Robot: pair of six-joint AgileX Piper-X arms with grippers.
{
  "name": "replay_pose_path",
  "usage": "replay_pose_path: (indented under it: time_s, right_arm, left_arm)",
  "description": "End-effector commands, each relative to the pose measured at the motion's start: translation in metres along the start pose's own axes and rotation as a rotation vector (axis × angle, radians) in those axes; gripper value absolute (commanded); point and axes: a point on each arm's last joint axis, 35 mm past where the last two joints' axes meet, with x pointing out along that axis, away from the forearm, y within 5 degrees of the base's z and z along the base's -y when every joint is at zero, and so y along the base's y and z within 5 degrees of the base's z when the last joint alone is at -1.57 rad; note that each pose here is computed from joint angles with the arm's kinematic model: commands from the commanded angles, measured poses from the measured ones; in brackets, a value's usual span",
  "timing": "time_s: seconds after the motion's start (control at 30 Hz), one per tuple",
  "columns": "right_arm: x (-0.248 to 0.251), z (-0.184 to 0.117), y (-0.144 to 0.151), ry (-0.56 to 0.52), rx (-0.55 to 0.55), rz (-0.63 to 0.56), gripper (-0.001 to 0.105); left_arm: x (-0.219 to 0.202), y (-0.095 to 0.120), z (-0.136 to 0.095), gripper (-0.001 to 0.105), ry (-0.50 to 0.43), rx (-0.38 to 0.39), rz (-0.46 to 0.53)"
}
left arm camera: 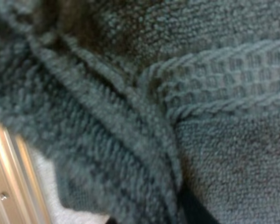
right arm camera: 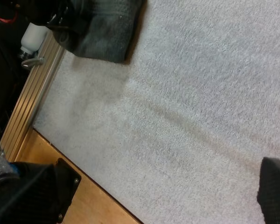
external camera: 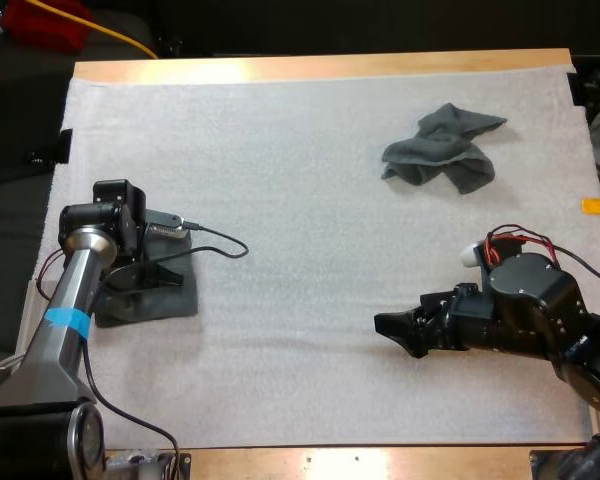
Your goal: Pick towel from pile, fold and stack
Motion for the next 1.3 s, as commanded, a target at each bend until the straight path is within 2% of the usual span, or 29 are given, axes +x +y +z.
replay_pose_path:
  time_s: [0.0,0.07,0.1,0.17,0.33,0.4,0.57,0.77,1.03,1.17,1.27]
  right_arm:
    - [-0.001,0.001,0.001,-0.007,-0.008,0.012,0.084]
    - [-0.001,0.001,0.001,-0.007,-0.008,0.012,0.084]
    - [-0.001,0.001,0.001,-0.007,-0.008,0.012,0.084]
    - [-0.001,0.001,0.001,-0.007,-0.008,0.012,0.084]
    - [-0.001,0.001,0.001,-0.007,-0.008,0.012,0.084]
    - [-0.001,0.001,0.001,-0.007,-0.008,0.012,0.084]
    - [-0.001,0.001,0.001,-0.007,-0.008,0.012,0.084]
    - [-0.001,0.001,0.001,-0.007,-0.008,0.012,0.084]
    - [-0.001,0.001,0.001,-0.007,-0.008,0.012,0.084]
    - [-0.001,0.001,0.001,-0.007,-0.009,0.012,0.084]
    - [-0.001,0.001,0.001,-0.007,-0.009,0.012,0.084]
  left_arm:
    - [-0.001,0.004,0.001,0.0,-0.016,-0.028,0.042]
    - [0.0,0.009,0.002,0.002,-0.022,-0.046,0.056]
    - [0.001,0.012,0.002,0.007,-0.023,-0.06,0.057]
    - [0.002,0.017,0.002,0.018,-0.023,-0.085,0.058]
    - [0.004,0.026,0.001,0.061,-0.015,-0.139,0.06]
    - [0.004,0.026,0.001,0.072,-0.015,-0.139,0.064]
    - [-0.003,0.031,0.004,0.069,-0.02,-0.142,0.118]
    - [-0.037,0.039,0.011,0.069,-0.114,-0.177,0.096]
    - [-0.073,0.034,0.002,0.069,-0.225,-0.174,-0.169]
    - [-0.087,0.031,-0.003,0.069,-0.277,-0.16,-0.209]
    - [-0.088,0.03,0.003,0.069,-0.325,-0.172,-0.249]
